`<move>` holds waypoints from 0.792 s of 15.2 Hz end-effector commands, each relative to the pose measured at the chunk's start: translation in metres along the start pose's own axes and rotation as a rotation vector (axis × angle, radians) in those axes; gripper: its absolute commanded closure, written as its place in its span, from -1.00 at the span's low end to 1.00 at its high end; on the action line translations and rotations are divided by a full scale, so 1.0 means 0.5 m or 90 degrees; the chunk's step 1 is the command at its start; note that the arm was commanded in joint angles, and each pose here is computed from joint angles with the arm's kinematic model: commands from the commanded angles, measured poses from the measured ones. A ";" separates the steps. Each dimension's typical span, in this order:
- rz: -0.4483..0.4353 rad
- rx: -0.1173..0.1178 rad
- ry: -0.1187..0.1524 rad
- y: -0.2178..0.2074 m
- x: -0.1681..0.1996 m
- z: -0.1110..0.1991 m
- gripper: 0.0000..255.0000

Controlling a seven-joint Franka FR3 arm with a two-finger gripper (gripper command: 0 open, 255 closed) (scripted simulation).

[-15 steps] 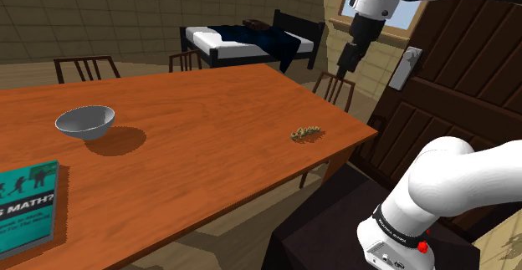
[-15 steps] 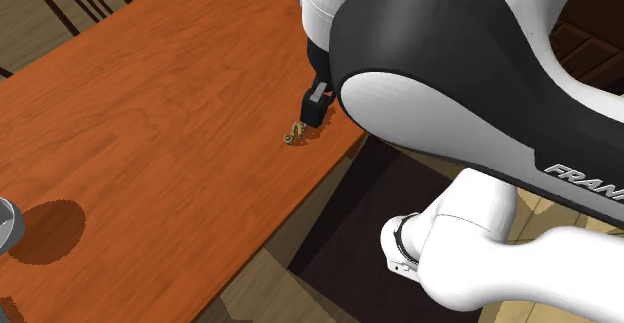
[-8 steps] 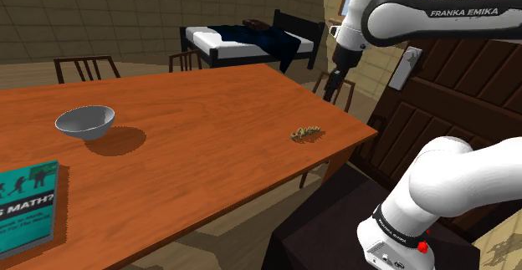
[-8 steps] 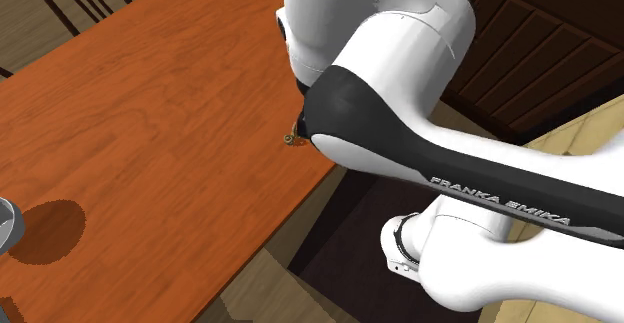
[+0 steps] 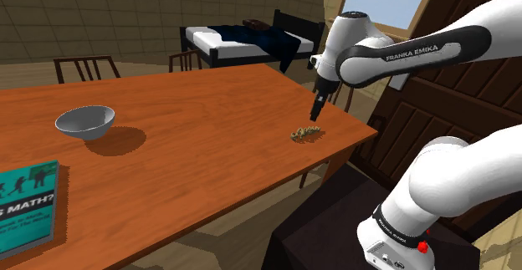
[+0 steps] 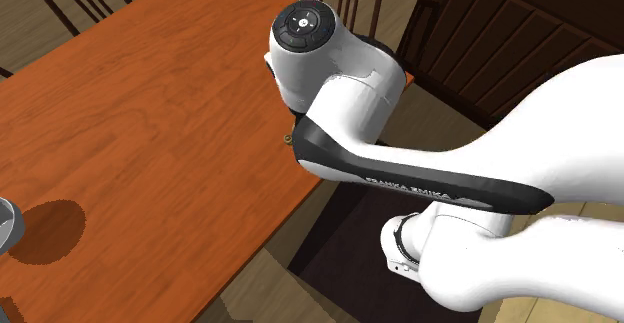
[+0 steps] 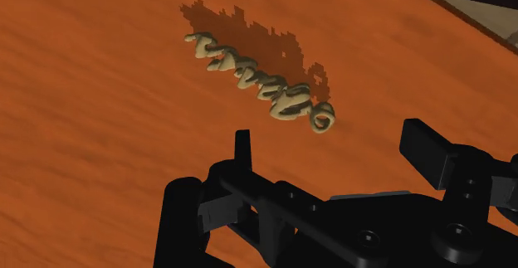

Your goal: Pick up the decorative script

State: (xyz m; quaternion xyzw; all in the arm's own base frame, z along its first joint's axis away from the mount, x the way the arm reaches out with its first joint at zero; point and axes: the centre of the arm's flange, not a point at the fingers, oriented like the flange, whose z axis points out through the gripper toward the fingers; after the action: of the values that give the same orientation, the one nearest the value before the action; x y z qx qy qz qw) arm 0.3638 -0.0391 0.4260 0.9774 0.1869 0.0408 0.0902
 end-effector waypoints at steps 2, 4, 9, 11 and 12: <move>-0.036 -0.016 0.002 0.004 0.017 0.082 -1.00; -0.060 -0.027 0.003 0.006 0.029 0.133 -1.00; -0.087 -0.040 0.003 0.004 0.043 0.214 -1.00; -0.087 -0.040 0.003 0.000 0.042 0.235 -1.00; -0.087 -0.040 0.003 -0.002 0.041 0.246 -1.00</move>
State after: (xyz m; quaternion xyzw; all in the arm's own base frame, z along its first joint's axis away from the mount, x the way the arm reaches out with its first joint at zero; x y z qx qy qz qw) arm 0.3974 -0.0505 0.3128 0.9590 0.2520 0.0424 0.1230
